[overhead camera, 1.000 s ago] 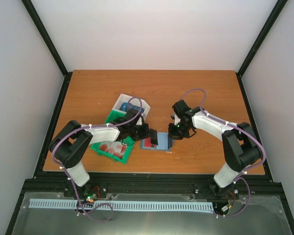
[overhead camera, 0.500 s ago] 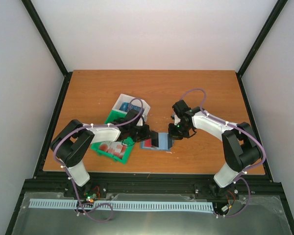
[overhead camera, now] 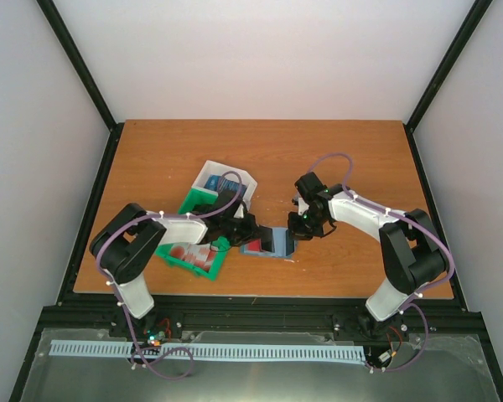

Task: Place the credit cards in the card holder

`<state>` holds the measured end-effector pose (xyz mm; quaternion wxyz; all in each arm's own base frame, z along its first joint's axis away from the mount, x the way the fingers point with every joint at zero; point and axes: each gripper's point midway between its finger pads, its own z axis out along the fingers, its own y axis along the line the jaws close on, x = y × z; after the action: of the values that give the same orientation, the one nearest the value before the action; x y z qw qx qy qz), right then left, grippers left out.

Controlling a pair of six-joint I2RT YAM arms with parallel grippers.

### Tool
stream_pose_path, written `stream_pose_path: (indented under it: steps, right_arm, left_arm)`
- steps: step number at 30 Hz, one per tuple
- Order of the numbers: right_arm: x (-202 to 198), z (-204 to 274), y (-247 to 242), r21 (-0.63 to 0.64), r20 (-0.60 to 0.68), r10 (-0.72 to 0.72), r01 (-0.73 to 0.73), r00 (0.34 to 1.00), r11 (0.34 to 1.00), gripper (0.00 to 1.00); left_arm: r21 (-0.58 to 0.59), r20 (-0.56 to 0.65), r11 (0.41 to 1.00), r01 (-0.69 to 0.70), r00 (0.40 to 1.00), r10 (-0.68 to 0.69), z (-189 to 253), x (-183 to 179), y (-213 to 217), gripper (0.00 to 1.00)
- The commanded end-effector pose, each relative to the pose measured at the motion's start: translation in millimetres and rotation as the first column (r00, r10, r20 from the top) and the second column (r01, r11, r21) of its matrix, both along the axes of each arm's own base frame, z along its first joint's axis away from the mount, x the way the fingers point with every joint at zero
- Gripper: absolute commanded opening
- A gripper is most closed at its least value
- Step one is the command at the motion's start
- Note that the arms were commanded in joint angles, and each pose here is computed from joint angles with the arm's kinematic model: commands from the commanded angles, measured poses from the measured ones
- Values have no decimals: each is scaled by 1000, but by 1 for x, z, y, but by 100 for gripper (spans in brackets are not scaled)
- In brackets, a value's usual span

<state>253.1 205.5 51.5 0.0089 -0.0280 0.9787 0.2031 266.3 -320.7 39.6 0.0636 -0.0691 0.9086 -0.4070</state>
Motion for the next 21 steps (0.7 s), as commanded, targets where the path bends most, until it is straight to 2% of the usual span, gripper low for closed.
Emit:
stream_pose_path:
  steps: [1, 6, 15, 21]
  right_arm:
    - [-2, -7, -2, -5, -6, 3, -3, 1000, 1000, 3]
    - [-2, -7, -2, 0, 0, 5, -5, 1000, 1000, 3]
    - [-5, -8, -3, 3, -1, 6, -6, 1000, 1000, 3]
    - [-5, -8, -3, 5, -1, 6, -6, 1000, 1000, 3]
  left_arm:
    - [64, -80, 994, -87, 993, 92, -15, -8, 8, 1]
    - [86, -110, 987, -137, 983, 146, -19, -13, 17, 1]
    - [66, -131, 991, -113, 984, 121, -21, -18, 9, 1]
    - [81, -125, 986, -149, 979, 158, -18, -19, 16, 2]
